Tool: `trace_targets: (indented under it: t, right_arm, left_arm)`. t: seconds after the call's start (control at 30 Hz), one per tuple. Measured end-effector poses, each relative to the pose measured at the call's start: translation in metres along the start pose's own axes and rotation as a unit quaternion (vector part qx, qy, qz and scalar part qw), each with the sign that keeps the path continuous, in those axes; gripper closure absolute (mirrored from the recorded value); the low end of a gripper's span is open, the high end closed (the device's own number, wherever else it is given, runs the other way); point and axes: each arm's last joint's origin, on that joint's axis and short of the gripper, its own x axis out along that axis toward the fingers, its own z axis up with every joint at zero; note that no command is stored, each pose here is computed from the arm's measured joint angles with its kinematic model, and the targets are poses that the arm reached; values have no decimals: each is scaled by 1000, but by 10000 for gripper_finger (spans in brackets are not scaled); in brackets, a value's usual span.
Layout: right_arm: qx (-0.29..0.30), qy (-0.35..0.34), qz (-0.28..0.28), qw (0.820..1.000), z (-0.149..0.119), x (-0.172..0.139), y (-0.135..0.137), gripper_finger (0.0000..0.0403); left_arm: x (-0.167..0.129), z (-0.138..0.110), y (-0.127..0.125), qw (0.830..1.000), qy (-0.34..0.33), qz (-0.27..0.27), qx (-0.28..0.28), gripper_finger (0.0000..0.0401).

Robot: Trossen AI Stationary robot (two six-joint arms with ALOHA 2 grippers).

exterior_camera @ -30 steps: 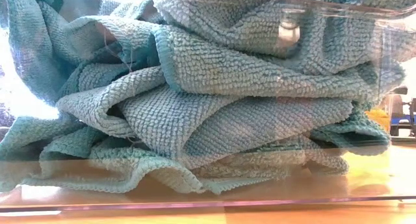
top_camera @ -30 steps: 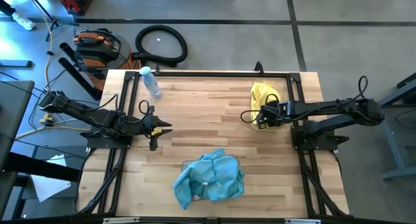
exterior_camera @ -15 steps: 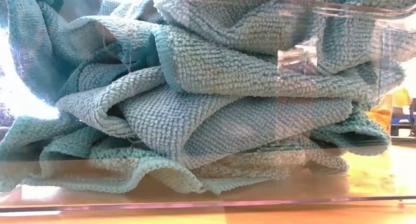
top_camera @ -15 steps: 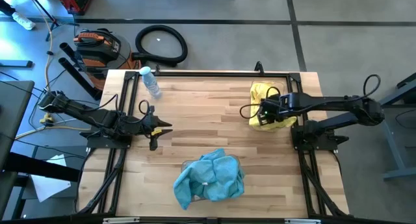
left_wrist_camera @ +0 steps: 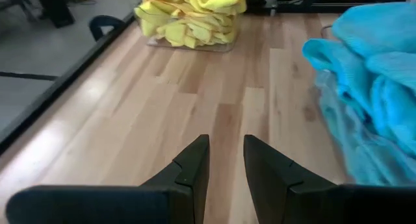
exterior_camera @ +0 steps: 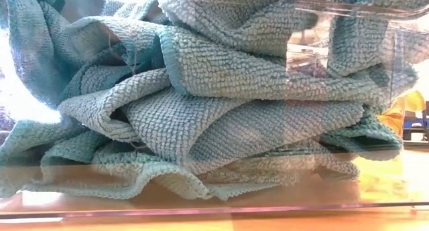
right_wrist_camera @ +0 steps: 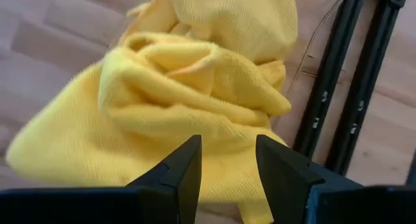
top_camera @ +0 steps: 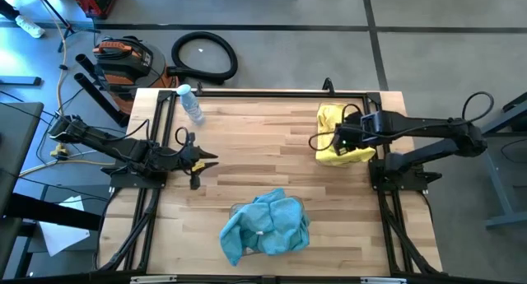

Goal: Sort microfiber towel by color & place in baskets
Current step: Return to Home Position

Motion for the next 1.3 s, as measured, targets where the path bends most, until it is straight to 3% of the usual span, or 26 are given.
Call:
trace_targets:
  t: [0.13,0.33,0.6,0.83,0.97,1.13,1.3]
  right_arm:
    - [-48,3,-3,999,-12,-3,3,261]
    - [-76,6,-6,997,-29,-5,6,261]
    - [-90,-14,14,996,-49,-16,5,261]
    - [-109,-21,24,994,-56,-19,6,261]
    - [-152,-21,23,988,-56,-19,6,261]
    - [-160,-21,23,987,-56,-19,6,261]
    - [-156,-21,28,987,-56,-19,6,263]
  left_arm:
    - [0,0,1,1000,-4,18,2,318]
    - [-7,-1,4,999,-33,1,10,322]
    - [-10,-44,12,993,-113,-35,13,391]
    - [-10,-68,18,980,-189,-56,-2,400]
    - [-11,-66,24,976,-208,-56,10,401]
    - [-10,-65,30,975,-211,-65,16,401]
    - [-8,-69,36,981,-189,-52,-11,401]
